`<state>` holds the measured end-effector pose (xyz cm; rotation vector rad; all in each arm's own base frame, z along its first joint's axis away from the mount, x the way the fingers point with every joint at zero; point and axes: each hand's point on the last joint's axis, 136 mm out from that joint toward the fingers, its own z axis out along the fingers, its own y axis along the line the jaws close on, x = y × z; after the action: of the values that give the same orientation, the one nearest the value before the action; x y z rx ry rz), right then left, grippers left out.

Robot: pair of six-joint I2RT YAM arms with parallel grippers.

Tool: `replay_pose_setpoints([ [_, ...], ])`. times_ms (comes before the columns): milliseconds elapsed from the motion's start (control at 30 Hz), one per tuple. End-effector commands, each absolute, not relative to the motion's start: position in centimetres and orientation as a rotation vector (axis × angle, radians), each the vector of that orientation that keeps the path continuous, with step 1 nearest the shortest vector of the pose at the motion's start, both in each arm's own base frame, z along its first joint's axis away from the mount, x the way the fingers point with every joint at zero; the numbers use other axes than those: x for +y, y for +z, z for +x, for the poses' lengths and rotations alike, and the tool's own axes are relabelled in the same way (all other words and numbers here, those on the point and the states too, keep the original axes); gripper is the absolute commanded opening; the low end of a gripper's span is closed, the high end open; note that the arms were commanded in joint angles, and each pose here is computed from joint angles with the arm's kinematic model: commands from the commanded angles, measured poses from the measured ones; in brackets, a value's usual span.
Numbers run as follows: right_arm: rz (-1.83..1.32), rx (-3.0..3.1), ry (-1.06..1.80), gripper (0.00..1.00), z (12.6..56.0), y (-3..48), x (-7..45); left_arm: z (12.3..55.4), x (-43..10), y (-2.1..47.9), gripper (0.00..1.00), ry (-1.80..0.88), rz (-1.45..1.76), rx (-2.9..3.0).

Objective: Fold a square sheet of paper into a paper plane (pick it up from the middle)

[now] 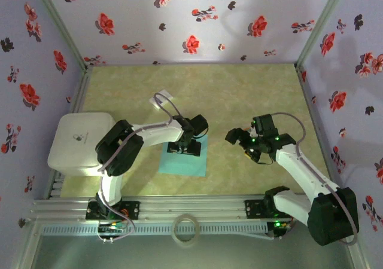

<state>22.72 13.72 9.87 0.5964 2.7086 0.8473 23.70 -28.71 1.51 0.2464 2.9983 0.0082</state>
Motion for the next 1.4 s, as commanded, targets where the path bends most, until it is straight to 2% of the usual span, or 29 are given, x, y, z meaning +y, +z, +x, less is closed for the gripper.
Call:
replay_pose_setpoints([
  [0, 0.556, 2.693, 0.868, 0.99, 23.2, 10.6, 14.2, 22.3, -26.4, -1.7, 0.88, 0.143, 0.210, 3.073],
  [533, 0.556, 2.688, 0.848, 0.99, 23.4, 10.8, 14.0, 22.6, -27.0, -1.6, 0.82, 0.100, 0.209, 3.057],
  [833, 0.575, 2.669, 0.804, 0.99, 23.7, 11.3, 13.4, 23.6, -28.2, 0.7, 0.64, 0.002, 0.227, 2.988],
  [933, 0.610, 2.650, 0.768, 0.99, 23.7, 11.2, 12.8, 23.9, -28.5, 1.4, 0.53, -0.043, 0.219, 2.960],
  [1367, 0.692, 2.546, 0.672, 0.99, 23.9, 12.0, 10.8, 25.1, -30.3, 5.0, 0.42, -0.263, 0.194, 2.832],
])
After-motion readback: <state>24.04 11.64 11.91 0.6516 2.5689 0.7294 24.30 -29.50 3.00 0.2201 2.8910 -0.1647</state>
